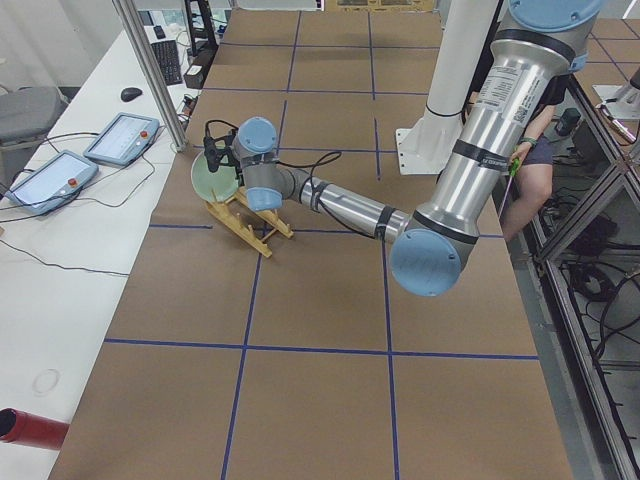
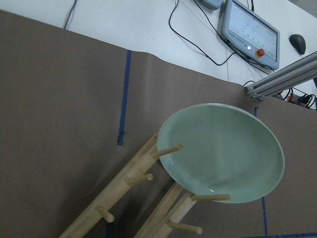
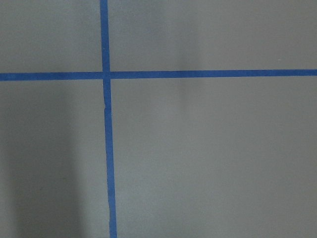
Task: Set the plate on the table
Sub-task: 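Close the left gripper on the top rim of the green plate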
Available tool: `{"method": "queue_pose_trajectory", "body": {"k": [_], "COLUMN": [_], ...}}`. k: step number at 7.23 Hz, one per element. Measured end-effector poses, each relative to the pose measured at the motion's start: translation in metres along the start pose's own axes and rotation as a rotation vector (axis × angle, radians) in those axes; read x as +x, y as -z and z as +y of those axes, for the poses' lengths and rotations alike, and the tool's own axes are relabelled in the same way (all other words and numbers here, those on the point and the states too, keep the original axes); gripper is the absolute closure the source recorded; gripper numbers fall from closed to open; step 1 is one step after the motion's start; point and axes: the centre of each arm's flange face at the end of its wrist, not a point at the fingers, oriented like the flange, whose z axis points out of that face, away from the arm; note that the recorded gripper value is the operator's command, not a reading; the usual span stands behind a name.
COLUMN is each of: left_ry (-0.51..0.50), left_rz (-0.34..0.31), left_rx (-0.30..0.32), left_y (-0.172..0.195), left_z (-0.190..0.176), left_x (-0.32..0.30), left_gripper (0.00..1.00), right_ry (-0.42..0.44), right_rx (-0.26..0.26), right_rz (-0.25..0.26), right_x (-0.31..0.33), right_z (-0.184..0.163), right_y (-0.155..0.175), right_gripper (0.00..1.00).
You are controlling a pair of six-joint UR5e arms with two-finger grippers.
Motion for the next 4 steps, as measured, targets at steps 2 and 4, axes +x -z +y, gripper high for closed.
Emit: {"method": "queue_pose_trajectory", "body": {"k": [2, 4], "left_ry": [0.216, 0.29], "left_rz": [0.089, 0.121], "left_rx": [0.053, 0.09], "left_y": [-0.035, -0.054], "left_z": [0.021, 0.024], "left_x": [0.02, 0.026], "left_gripper": [0.0, 0.03], "right_ry": [0.0, 0.0], "right_rx": [0.0, 0.0], "right_rz": [0.0, 0.0], "right_x": [0.0, 0.0], "right_z": [0.0, 0.0], "right_y": [0.0, 0.0], "right_gripper": [0.0, 0.0]}}
